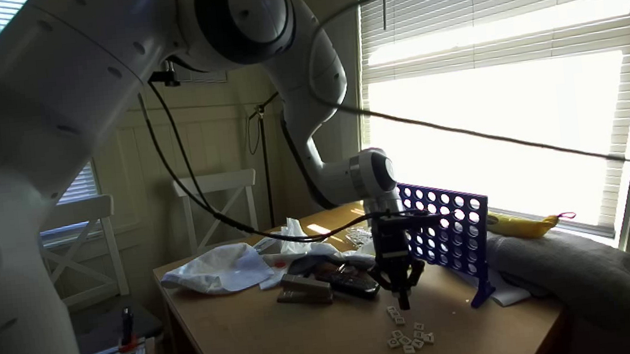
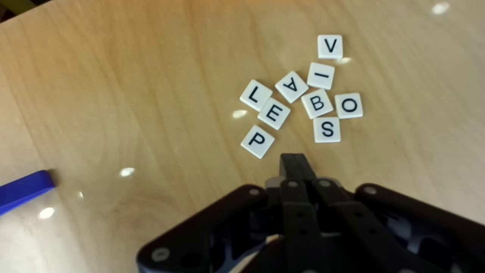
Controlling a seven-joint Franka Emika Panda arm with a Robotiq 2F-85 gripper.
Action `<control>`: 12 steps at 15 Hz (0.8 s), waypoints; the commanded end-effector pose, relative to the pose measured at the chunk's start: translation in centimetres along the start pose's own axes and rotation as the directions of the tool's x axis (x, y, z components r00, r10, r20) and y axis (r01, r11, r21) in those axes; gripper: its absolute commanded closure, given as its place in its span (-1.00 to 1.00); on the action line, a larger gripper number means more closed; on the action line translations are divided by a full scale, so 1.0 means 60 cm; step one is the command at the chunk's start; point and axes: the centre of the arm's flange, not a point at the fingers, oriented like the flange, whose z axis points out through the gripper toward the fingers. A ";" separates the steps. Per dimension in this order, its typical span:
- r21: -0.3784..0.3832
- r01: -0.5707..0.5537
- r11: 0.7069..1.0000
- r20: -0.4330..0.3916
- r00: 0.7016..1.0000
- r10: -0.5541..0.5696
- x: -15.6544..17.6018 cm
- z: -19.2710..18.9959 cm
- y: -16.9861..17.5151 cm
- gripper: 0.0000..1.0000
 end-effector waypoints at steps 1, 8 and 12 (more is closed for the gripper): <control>0.017 -0.088 0.996 -0.050 0.995 0.089 -0.038 0.005 -0.024 1.00; 0.073 -0.306 0.949 -0.179 0.932 0.314 -0.061 0.033 -0.013 1.00; 0.087 -0.399 0.913 -0.232 0.883 0.408 -0.070 0.038 -0.001 1.00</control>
